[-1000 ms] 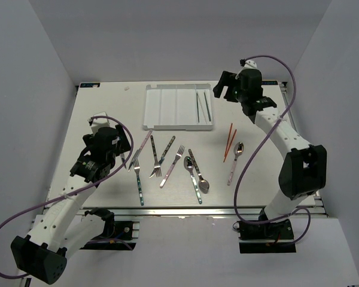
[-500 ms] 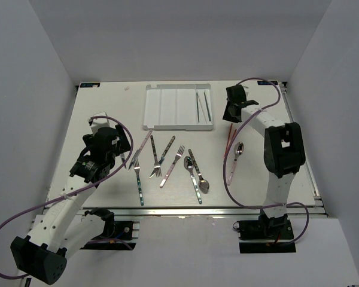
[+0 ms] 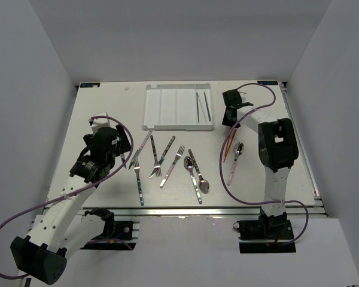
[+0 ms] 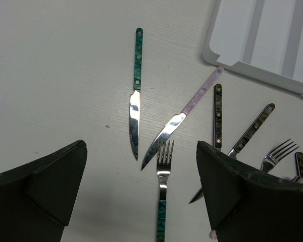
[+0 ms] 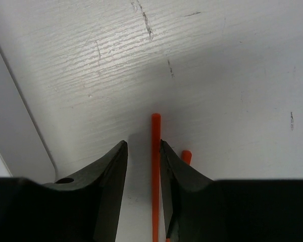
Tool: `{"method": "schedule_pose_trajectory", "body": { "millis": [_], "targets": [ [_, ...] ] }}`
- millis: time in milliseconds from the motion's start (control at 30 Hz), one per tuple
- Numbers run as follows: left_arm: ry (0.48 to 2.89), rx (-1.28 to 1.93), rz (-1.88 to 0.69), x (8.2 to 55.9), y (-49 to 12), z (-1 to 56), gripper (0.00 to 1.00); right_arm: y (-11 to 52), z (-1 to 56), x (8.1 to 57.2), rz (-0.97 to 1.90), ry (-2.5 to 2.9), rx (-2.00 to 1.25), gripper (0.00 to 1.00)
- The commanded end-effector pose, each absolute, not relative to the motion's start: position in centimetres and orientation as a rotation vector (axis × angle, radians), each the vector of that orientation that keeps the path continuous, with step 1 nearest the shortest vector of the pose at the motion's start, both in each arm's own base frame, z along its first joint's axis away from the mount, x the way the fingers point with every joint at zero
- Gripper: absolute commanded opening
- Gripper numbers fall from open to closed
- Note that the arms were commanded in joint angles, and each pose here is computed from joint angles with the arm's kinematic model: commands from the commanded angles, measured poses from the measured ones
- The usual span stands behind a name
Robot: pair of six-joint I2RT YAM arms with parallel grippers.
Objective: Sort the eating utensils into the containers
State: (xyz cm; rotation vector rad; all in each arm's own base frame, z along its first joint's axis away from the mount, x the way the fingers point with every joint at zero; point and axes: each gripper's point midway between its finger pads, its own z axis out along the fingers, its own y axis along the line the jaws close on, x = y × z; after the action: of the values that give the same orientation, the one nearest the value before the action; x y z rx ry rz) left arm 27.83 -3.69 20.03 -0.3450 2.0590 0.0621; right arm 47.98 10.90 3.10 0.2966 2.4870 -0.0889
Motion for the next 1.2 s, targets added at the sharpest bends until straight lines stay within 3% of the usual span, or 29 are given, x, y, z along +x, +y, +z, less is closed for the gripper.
{"method": "schedule_pose_trajectory", "body": {
  "millis": [0,367,433,500,700,933,1033,1100,1167],
  "targets": [
    [2.042,-0.341,0.048,27.8,-3.7,20.5,0.98,10.3,3.7,48.5,-0.104,2.465,0.322,0.37],
    [2.036,-0.343,0.046,27.8,-3.7,20.7,0.98,9.8,-0.2,46.2,-0.101,2.550,0.356,0.28],
    [2.036,-0.343,0.046,27.7,-3.7,20.7,0.98,10.2,-0.4,46.1,-0.067,2.548,0.358,0.08],
    [2.037,-0.344,0.046,27.7,-3.7,20.6,0.98,10.5,-0.4,45.9,-0.043,2.550,0.370,0.00],
    [2.040,-0.345,0.051,27.7,-3.6,20.6,0.98,13.5,4.9,47.3,0.211,2.440,0.382,0.00],
    [2.042,-0.345,0.054,27.8,-3.6,20.5,0.98,16.1,16.2,49.6,0.407,2.194,0.271,0.00],
    [2.041,-0.345,0.054,27.8,-3.6,20.6,0.98,19.1,19.1,52.3,0.545,2.105,0.143,0.00],
    [2.041,-0.347,0.057,27.7,-3.5,20.6,0.98,20.5,17.4,54.3,0.538,2.121,0.075,0.00],
    [2.040,-0.349,0.058,27.7,-3.5,20.5,0.98,21.0,19.8,57.2,0.516,2.043,0.043,0.00]
  ]
}}
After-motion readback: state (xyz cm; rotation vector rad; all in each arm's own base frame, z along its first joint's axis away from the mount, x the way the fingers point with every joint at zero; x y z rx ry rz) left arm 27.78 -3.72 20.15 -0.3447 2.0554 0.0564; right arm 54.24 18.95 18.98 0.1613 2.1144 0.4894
